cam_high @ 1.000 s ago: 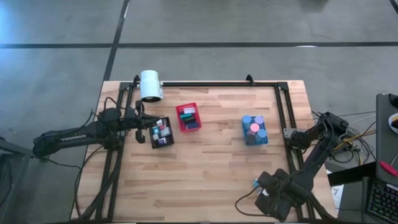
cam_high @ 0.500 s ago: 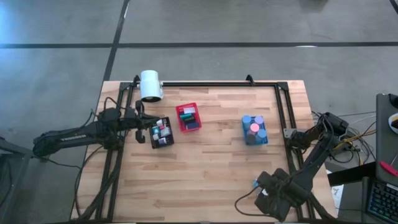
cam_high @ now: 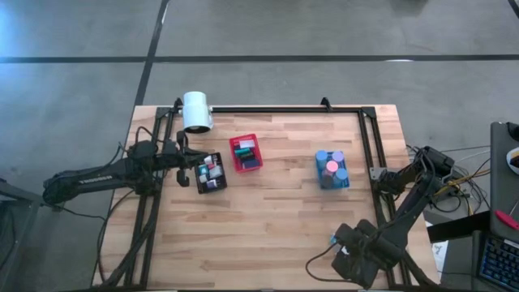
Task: Pick & Place Office items
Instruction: Put the light blue charger adapter into the black bin
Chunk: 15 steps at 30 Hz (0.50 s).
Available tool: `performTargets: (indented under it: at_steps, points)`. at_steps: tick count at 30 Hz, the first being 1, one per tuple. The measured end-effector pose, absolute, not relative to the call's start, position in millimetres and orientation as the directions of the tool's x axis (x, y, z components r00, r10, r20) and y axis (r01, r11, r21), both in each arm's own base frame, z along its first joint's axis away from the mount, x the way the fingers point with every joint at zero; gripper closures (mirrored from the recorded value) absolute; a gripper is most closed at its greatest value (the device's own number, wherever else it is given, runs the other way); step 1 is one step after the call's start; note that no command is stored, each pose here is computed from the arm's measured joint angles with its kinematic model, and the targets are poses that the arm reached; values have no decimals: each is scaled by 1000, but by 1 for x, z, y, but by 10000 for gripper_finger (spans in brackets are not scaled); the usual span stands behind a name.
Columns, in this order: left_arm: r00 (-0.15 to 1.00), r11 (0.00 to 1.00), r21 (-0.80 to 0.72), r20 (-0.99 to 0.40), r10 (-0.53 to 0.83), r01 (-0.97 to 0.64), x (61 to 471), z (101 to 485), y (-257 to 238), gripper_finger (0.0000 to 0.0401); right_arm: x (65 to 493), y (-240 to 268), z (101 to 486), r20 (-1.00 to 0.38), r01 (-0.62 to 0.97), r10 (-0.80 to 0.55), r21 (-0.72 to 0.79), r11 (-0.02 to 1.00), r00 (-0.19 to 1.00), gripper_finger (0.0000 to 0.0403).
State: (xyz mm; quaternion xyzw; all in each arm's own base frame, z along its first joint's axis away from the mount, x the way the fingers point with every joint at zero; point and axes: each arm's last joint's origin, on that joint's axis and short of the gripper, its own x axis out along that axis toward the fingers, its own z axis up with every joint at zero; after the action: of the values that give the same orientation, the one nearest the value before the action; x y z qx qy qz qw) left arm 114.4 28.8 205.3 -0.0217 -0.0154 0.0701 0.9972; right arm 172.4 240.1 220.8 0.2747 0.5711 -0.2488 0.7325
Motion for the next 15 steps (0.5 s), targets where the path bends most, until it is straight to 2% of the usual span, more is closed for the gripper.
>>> performTargets:
  at_steps: [15]
  points:
    - [989,989,-56,28,142,-140,114,205,29,387,179,236,220,-967,689,-74,119,715,243,161]
